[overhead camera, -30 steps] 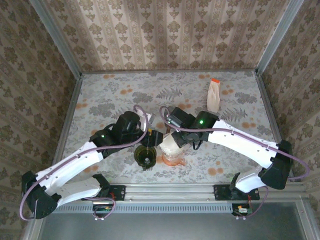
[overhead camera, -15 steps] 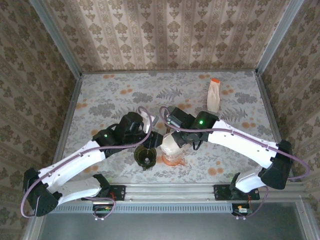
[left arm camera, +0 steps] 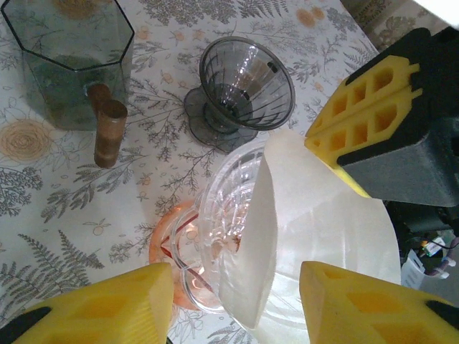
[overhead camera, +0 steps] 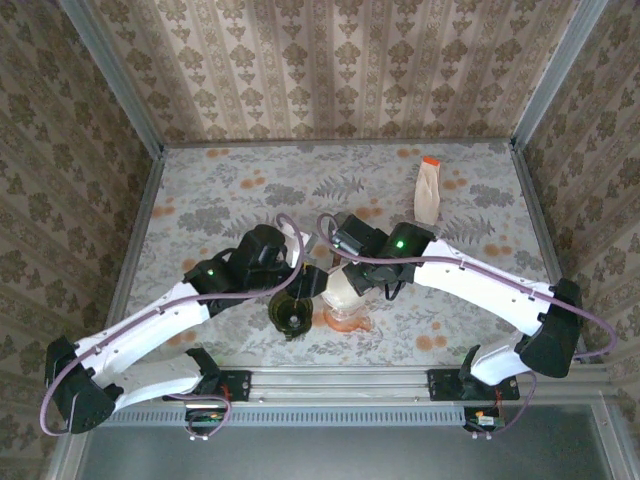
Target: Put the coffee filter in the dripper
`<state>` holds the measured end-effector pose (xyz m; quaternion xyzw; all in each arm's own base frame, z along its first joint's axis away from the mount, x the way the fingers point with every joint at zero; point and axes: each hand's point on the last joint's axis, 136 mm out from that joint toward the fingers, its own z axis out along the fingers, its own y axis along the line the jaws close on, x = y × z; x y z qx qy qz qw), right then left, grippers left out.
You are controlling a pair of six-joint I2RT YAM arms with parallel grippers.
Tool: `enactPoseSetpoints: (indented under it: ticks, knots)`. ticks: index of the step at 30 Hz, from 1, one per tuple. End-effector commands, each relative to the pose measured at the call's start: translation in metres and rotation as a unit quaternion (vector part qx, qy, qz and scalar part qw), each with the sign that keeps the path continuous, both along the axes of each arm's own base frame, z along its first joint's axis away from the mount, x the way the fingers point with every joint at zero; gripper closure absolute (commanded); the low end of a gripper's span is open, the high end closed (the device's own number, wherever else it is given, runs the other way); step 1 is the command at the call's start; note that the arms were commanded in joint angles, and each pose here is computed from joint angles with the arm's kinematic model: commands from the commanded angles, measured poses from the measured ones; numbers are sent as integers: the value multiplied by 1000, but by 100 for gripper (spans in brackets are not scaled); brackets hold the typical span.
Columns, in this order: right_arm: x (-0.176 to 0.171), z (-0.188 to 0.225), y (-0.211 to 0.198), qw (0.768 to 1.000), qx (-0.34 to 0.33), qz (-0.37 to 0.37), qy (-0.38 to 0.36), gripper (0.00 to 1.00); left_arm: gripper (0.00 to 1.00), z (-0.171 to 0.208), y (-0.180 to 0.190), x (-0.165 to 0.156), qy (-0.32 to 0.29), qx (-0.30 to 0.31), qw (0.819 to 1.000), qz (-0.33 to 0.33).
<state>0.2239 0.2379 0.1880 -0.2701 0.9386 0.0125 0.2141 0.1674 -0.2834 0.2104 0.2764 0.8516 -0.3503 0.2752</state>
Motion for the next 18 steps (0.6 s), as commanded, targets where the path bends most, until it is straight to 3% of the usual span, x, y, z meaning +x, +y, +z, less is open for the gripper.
enactPoseSetpoints:
  ticks: [1, 8, 18]
  knots:
    - [1, 6, -3, 1000, -13, -5, -7, 100, 55, -1, -4, -7, 1, 6, 1000, -20]
    - [1, 6, -3, 1000, -11, -5, -7, 100, 55, -4, -5, -10, 2, 10, 1000, -26]
    - [0, 7, -2, 1000, -7, -5, -8, 100, 79, -11, -4, -6, 6, 21, 1000, -16]
